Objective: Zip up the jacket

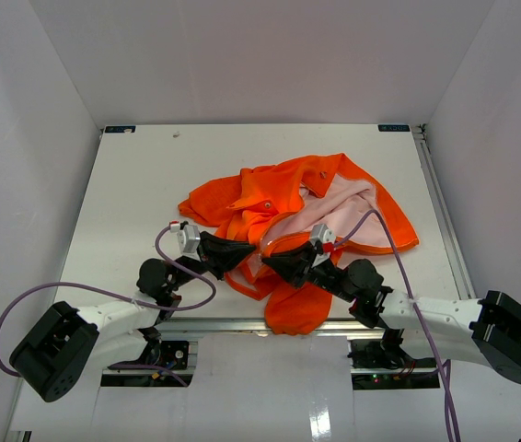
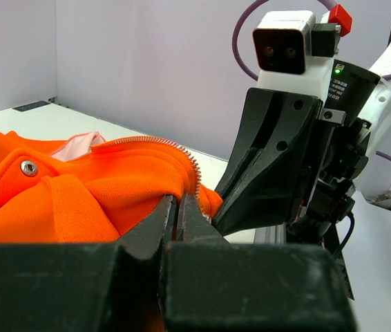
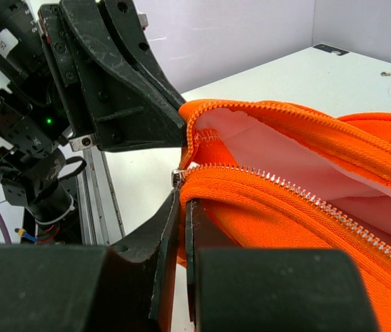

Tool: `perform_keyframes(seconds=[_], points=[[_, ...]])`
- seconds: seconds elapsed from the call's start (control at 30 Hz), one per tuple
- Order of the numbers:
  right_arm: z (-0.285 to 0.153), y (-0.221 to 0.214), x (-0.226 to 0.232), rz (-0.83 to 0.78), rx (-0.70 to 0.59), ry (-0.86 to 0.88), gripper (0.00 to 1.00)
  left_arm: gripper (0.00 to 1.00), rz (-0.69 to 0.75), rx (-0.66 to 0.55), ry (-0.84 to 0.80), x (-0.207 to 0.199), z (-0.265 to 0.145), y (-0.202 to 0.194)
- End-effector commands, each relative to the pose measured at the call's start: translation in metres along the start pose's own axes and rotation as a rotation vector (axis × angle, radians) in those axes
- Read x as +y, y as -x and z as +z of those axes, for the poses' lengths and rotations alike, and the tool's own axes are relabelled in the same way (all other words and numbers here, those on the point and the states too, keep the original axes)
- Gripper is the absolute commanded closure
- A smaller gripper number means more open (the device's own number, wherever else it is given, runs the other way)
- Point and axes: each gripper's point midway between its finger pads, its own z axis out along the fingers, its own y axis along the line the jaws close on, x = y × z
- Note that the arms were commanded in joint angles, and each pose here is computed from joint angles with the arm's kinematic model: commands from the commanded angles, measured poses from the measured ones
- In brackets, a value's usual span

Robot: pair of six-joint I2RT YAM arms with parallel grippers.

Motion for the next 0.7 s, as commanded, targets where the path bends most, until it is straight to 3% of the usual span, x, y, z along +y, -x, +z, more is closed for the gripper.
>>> perform_keyframes(seconds=[0.0,0.67], points=[[0.000,0.036,0.001,0.014,-0.140,-0.011,0.92,1.00,0.049,-0.045,-0.040,-0.009,-0.001,0.009],[0.001,0.038,-0.014,0.071,-0.128,-0.097,0.92,1.00,0.114,0.023,-0.097,-0.015,0.001,-0.004]])
